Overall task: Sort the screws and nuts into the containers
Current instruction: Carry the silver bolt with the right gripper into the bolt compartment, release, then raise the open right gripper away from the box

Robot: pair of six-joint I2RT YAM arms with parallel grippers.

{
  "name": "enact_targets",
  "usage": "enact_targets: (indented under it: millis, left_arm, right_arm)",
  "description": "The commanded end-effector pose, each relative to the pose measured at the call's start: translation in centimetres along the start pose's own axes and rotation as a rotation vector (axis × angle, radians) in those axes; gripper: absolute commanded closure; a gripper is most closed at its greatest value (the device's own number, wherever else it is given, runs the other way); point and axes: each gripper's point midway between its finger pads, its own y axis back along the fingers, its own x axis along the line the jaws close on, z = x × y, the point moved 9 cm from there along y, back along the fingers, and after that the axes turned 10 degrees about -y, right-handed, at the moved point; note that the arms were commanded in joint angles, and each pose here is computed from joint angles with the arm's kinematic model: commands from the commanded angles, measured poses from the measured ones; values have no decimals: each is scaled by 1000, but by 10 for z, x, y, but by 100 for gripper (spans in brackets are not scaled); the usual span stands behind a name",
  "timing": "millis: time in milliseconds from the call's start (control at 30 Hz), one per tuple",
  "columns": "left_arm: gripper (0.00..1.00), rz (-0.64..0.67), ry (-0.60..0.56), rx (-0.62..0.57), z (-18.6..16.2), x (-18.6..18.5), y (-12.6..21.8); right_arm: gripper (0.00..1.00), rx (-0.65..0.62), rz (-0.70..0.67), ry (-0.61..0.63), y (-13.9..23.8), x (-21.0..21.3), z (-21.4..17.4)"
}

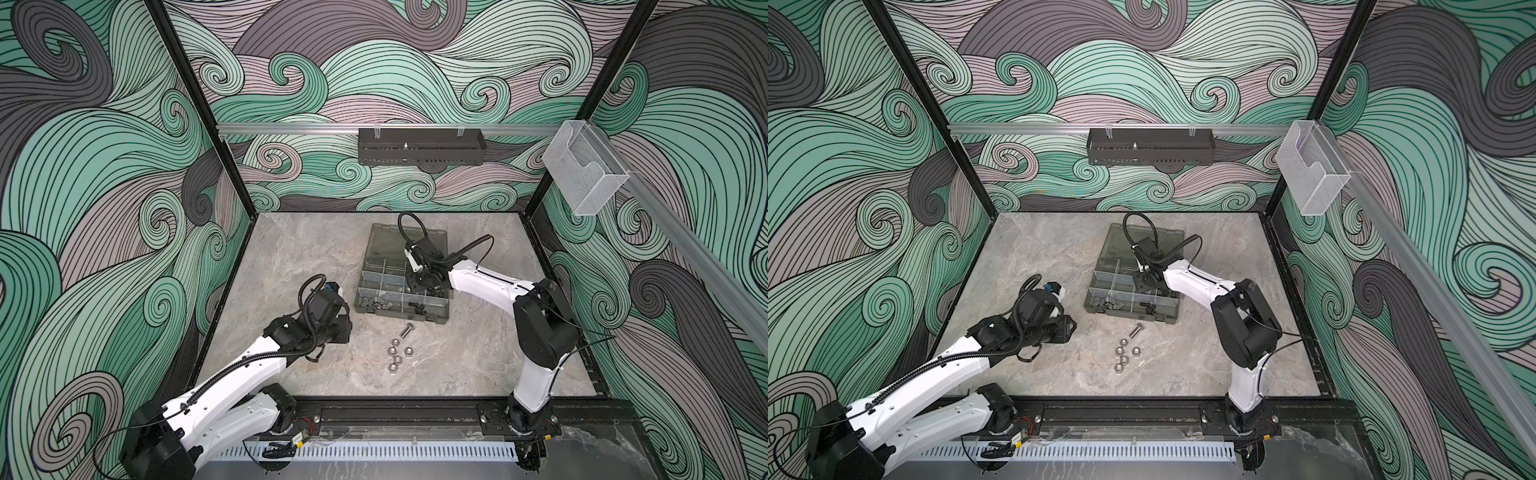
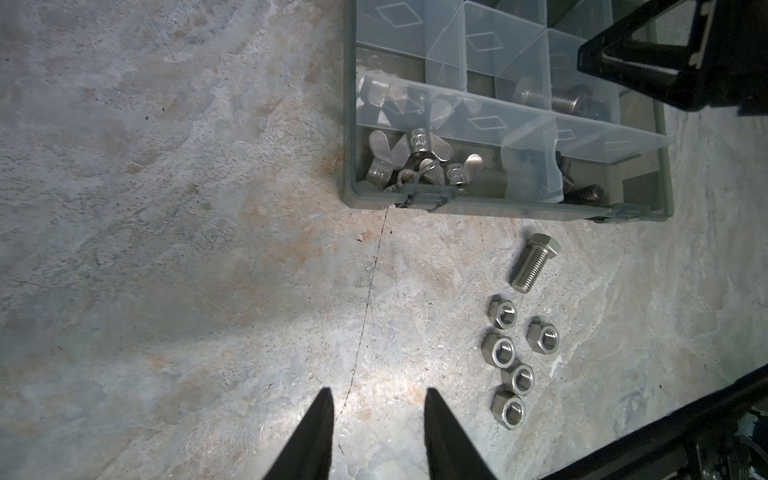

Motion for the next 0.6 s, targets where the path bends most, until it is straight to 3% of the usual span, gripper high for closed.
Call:
enact_targets:
  millis: [0,567]
  left_arm:
    - [60,-4,16,10,-3,2,3]
    - [60,-40,17,18,-4,-1,-1]
  right_arm:
    - [60,-32,9,-23,10,1,9]
    - [59,-106,48,-66,63,-12,-8]
